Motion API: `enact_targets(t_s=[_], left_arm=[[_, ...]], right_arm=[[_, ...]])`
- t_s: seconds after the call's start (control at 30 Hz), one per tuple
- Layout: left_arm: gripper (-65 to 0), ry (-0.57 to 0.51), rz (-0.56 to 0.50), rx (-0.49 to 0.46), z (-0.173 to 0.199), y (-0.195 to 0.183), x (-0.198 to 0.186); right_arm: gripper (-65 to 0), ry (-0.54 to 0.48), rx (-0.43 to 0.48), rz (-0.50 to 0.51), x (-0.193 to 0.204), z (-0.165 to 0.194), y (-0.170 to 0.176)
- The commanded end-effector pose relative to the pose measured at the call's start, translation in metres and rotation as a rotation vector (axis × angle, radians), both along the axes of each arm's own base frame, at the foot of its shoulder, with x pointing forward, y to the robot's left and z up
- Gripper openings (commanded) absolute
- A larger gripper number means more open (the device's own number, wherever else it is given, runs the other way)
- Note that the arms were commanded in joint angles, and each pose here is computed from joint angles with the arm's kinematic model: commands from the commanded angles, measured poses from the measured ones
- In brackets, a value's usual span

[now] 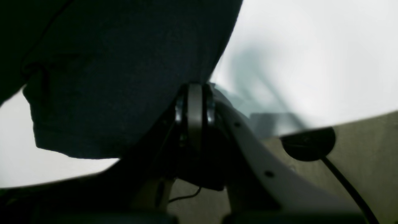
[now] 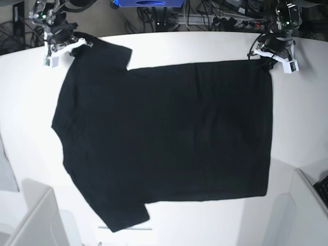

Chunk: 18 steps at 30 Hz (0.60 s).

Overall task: Fold the T-shirt properly
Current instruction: 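Lift the shoulder corners with both grippers and pull toward the robot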

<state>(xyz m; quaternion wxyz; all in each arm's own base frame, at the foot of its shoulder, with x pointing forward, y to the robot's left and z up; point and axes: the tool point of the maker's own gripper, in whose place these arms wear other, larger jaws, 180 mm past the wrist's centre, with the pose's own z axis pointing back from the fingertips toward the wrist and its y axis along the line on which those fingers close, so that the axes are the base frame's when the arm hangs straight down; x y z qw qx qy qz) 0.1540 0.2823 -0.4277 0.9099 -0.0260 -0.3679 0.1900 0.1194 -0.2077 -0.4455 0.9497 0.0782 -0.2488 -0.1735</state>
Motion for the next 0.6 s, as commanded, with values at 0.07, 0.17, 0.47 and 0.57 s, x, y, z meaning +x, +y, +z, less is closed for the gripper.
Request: enact_targets(t_s=[0.07, 0.17, 0.47, 0.57], left_arm=[[-65.0, 0.007, -0.022, 0.017, 0.007, 0.000, -0.008], [-65.0, -0.006, -0.042, 0.025, 0.018, -0.005, -0.010], [-65.0, -0.030, -0.066, 0.031, 0.030, -0.011, -0.007], [-65.0, -0.036, -0.066, 0.032, 0.031, -0.011, -0.004]], right_arm=[[-65.0, 0.104, -0.012, -0.006, -0.030, -0.006, 0.003], [-65.0, 0.104, -0.018, 0.002, -0.036, 0.000, 0.007], [-65.0, 0.041, -0.037, 0.007, -0.020, 0.017, 0.007], [-65.0, 0.000, -0.050, 0.015, -0.006, 0.026, 0.006]])
